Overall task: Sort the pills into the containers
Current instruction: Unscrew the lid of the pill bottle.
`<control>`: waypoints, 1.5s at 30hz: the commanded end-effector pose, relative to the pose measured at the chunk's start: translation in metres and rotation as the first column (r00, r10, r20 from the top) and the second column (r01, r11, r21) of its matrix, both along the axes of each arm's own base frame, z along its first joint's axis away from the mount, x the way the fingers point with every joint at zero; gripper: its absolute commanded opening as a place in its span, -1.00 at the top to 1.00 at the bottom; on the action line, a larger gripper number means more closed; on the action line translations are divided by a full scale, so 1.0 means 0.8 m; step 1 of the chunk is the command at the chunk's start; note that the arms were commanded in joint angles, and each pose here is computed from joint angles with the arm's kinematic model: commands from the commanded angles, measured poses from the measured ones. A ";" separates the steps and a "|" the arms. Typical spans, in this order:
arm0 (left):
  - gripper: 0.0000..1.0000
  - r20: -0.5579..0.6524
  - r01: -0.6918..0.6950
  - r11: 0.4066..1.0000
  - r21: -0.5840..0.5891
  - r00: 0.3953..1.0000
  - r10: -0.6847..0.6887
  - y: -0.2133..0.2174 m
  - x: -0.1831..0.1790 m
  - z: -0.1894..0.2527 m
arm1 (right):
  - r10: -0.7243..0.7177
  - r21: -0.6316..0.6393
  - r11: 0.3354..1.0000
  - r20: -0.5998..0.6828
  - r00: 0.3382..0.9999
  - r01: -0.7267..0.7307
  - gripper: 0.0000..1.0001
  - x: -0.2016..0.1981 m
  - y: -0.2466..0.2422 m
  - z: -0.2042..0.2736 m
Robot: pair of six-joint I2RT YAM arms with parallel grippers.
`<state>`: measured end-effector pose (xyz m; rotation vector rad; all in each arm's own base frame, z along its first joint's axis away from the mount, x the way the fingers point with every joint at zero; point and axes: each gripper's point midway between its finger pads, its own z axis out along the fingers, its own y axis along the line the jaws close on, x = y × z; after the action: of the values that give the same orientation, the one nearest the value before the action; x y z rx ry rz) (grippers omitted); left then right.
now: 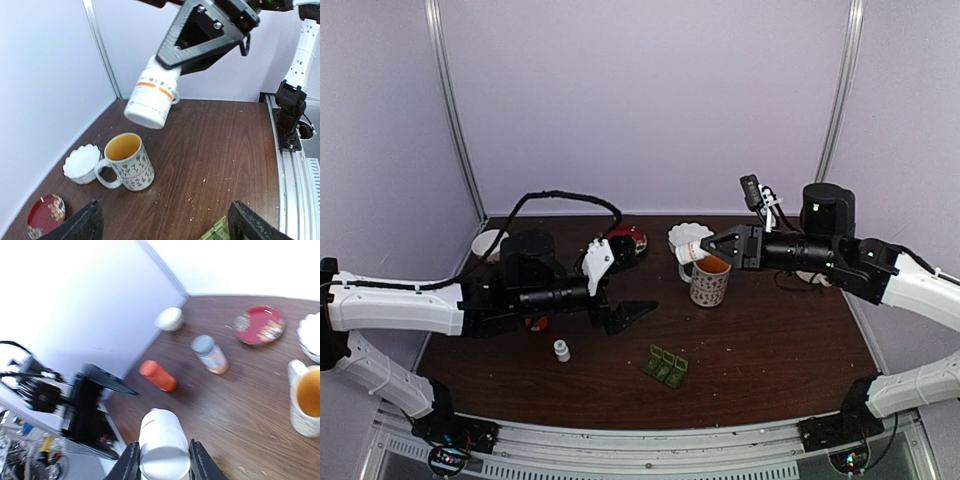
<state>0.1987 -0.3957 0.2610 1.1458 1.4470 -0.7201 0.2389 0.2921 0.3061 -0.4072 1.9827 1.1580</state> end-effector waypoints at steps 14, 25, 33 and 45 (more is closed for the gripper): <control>-0.64 0.408 0.133 0.973 -0.189 0.912 -0.045 -0.005 -0.031 0.090 | 0.345 0.169 0.916 0.135 0.929 -0.365 0.58 -0.071 0.077 0.071; 0.21 0.408 0.190 0.965 -0.180 0.907 -0.102 -0.012 -0.042 0.089 | 0.351 0.158 0.917 0.121 0.929 -0.367 0.60 -0.071 0.081 0.059; 0.50 0.340 0.220 0.950 -0.222 0.931 -0.136 -0.009 -0.052 0.092 | 0.380 0.124 0.909 0.141 0.914 -0.397 0.65 -0.079 0.083 0.050; 0.88 -0.120 0.356 0.850 -0.388 0.895 -0.430 -0.022 -0.074 0.151 | 0.476 -0.193 0.876 0.490 0.730 -0.441 0.72 -0.104 0.075 0.039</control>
<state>0.1612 -0.4121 0.3237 1.1424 1.2611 -1.0681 0.1713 0.3488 0.3523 -0.9418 1.5934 1.2740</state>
